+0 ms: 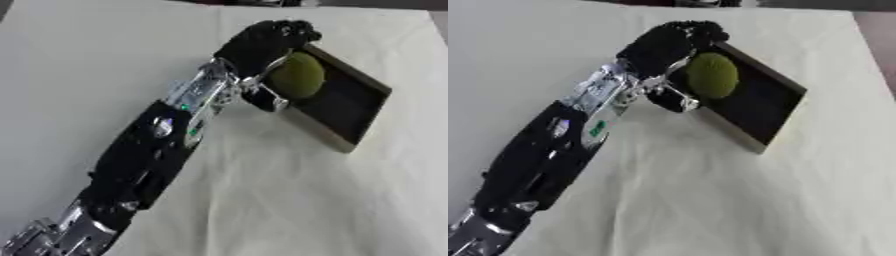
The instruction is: Pick up objects on the table and place them in the box.
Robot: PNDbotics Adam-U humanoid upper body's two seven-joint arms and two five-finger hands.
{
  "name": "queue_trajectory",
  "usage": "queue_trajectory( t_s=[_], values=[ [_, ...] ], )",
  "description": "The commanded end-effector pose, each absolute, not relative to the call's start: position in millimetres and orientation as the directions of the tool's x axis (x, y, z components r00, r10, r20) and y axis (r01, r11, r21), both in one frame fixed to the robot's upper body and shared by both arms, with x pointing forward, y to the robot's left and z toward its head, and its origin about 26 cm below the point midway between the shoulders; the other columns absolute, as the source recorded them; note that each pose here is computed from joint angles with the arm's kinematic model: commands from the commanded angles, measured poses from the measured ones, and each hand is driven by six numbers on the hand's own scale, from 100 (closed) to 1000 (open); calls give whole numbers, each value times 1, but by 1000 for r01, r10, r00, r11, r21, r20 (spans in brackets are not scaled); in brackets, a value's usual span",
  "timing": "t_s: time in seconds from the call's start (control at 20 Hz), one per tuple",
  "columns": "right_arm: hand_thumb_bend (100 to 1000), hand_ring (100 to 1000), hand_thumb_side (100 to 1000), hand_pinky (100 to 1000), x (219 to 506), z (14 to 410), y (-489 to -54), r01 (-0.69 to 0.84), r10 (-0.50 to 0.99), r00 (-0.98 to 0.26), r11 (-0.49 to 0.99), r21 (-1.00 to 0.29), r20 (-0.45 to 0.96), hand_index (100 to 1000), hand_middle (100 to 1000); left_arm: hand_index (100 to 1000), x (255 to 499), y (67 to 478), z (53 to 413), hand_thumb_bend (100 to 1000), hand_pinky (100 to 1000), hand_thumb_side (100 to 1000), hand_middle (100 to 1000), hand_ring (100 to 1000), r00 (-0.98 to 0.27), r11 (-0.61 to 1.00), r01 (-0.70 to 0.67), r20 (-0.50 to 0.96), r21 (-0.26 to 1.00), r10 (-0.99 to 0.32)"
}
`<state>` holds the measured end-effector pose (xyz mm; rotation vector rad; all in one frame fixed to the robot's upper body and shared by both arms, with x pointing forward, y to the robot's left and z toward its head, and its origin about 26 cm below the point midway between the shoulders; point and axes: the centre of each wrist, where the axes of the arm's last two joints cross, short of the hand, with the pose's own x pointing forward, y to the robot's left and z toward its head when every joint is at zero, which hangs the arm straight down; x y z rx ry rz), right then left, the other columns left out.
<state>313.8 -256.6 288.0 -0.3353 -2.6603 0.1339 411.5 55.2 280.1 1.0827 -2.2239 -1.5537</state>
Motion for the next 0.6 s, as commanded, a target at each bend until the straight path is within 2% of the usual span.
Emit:
queue_trajectory(
  t_s=[0.05, 0.25, 0.35, 0.6],
  values=[
    [100, 712, 701, 845, 308, 297, -262, 243, 285, -876, 958, -155, 389, 767, 672, 906, 385, 68, 323, 428, 781, 229, 824, 854, -736, 329, -496, -188, 803, -651],
    [100, 712, 701, 845, 308, 297, -263, 247, 289, -874, 957, -154, 391, 767, 672, 906, 368, 75, 338, 428, 781, 229, 824, 854, -763, 399, -479, -147, 782, -629],
    [100, 712, 692, 844, 308, 296, -265, 254, 296, -871, 955, -155, 393, 766, 672, 851, 364, 79, 347, 434, 739, 214, 753, 799, -765, 418, -491, -148, 765, -627],
    [100, 712, 681, 844, 306, 296, -272, 293, 326, -863, 945, -143, 385, 766, 672, 808, 352, 127, 370, 430, 699, 249, 712, 773, -725, 516, -564, -88, 645, -683]
  ],
)
